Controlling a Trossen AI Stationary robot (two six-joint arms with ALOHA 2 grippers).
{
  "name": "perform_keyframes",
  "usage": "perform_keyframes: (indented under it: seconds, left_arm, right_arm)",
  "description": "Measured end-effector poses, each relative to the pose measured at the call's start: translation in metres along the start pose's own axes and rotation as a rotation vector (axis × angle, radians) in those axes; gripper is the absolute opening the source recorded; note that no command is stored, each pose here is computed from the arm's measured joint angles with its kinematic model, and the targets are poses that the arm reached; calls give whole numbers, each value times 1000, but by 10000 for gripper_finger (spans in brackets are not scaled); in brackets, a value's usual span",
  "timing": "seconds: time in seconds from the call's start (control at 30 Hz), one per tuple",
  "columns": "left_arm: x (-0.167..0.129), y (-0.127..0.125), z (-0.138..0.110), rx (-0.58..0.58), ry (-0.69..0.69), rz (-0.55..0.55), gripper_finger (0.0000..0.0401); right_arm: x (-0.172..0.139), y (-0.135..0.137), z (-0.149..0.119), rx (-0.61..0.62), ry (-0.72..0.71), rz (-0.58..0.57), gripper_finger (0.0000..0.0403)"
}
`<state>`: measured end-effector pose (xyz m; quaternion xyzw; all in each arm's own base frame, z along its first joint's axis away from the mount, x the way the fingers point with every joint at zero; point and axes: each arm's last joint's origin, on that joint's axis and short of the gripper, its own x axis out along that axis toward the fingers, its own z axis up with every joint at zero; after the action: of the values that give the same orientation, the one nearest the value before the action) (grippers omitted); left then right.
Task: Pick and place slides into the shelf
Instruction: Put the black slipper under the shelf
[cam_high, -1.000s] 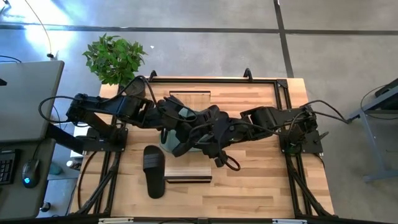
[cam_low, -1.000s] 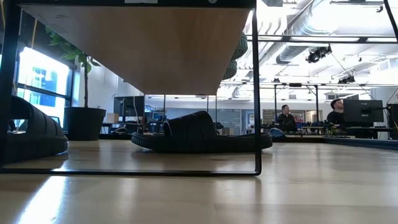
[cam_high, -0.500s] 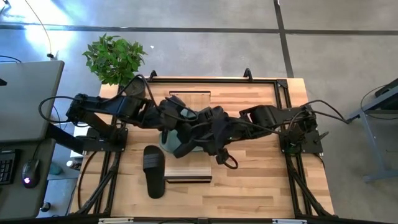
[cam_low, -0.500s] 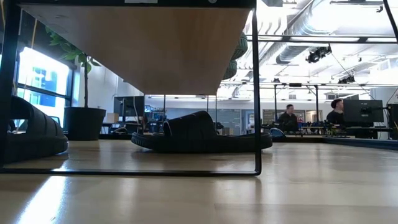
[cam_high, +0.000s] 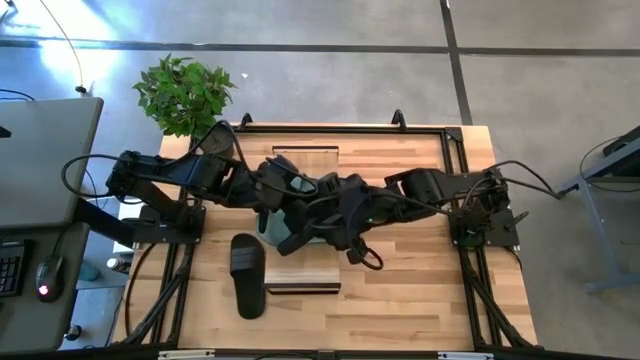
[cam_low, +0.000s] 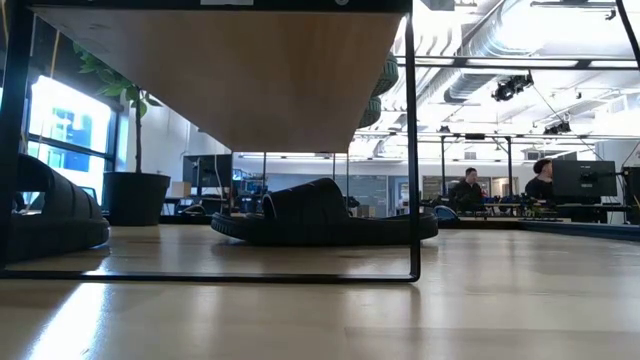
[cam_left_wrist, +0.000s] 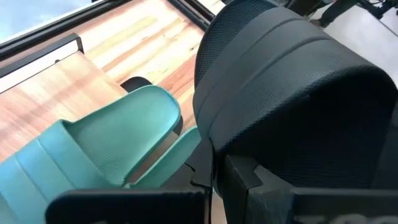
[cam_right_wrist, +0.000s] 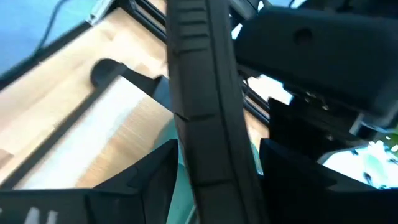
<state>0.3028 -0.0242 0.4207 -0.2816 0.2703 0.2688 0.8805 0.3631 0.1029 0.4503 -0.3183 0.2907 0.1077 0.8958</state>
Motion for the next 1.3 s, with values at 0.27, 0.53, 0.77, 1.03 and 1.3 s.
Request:
perform_keyframes:
  seconds: [0.27, 0.53, 0.77, 1.03, 1.3]
  left_arm:
    - [2, 2, 3, 3, -8, 3, 0]
    - [2, 2, 3, 36, -10, 7, 0]
    - [2, 2, 3, 111, 5, -11, 23]
    - [-10, 4, 5, 153, 18, -70, 61]
    - [-46, 16, 9, 249, 13, -162, 80]
  right_arm:
    - [0, 0, 6, -5, -85, 33, 174]
    - [1, -1, 6, 20, -85, 38, 63]
    - [1, -3, 4, 68, -80, 36, 50]
    - [-13, -7, 3, 116, -73, 7, 46]
    - [-73, -19, -2, 220, -152, -53, 45]
